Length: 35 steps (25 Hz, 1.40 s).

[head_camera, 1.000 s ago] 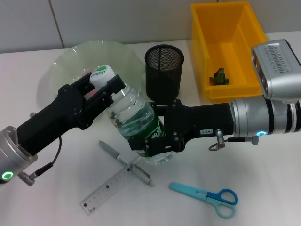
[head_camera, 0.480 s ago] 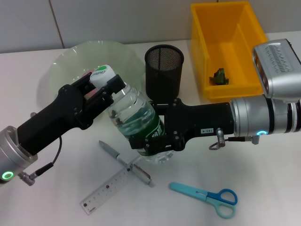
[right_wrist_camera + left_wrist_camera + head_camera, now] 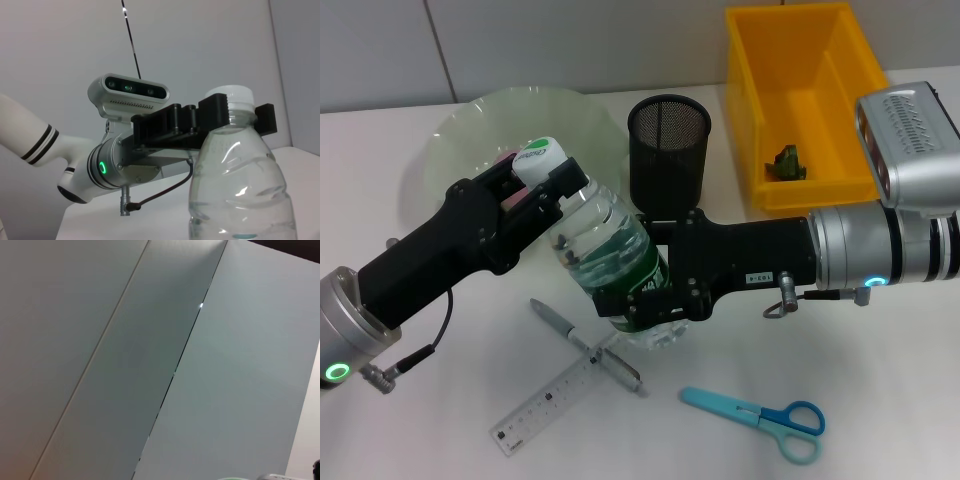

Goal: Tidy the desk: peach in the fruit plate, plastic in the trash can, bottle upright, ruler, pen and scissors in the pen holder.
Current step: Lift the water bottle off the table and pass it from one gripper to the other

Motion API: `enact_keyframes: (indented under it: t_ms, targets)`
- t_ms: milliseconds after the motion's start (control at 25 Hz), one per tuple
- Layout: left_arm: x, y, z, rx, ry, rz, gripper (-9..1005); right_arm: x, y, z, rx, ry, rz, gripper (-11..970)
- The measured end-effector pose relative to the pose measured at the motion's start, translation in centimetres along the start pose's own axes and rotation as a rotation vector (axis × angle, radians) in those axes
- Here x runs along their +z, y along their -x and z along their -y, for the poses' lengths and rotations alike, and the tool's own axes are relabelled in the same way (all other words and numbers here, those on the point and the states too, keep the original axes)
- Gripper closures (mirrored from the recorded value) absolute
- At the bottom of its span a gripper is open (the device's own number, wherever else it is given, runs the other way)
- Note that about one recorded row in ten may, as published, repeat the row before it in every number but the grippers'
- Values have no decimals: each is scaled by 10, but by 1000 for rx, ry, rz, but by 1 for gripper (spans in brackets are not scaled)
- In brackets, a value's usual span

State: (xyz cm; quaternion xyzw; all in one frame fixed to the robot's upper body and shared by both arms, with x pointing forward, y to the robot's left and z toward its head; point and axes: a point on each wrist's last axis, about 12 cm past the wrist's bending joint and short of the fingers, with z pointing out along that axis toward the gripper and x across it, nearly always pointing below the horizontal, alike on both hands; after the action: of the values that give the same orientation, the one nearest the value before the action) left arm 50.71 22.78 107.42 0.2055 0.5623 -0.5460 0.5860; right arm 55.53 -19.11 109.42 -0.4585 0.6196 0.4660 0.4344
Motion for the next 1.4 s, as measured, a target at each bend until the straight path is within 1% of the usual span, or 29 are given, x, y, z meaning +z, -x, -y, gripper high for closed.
enact_keyframes:
  t_ms: [320,520,960,1160,1400]
  targets:
    - [0,0,0,-3,0,-1,545,0,0,0,1,0,0,170]
    - [0,0,-1,-8,3,-3,519,0,-1,0,2,0,0,169]
    - [-2,0,-1,-13,11,-2,258,-1,-1,-1,4,-2,2,165]
    - [-1,-1,0,-14,4,-7,206,-1,-1,0,2,-1,1,163]
    - [-2,0,0,-14,1,-6,211,0,0,0,0,-1,2,162]
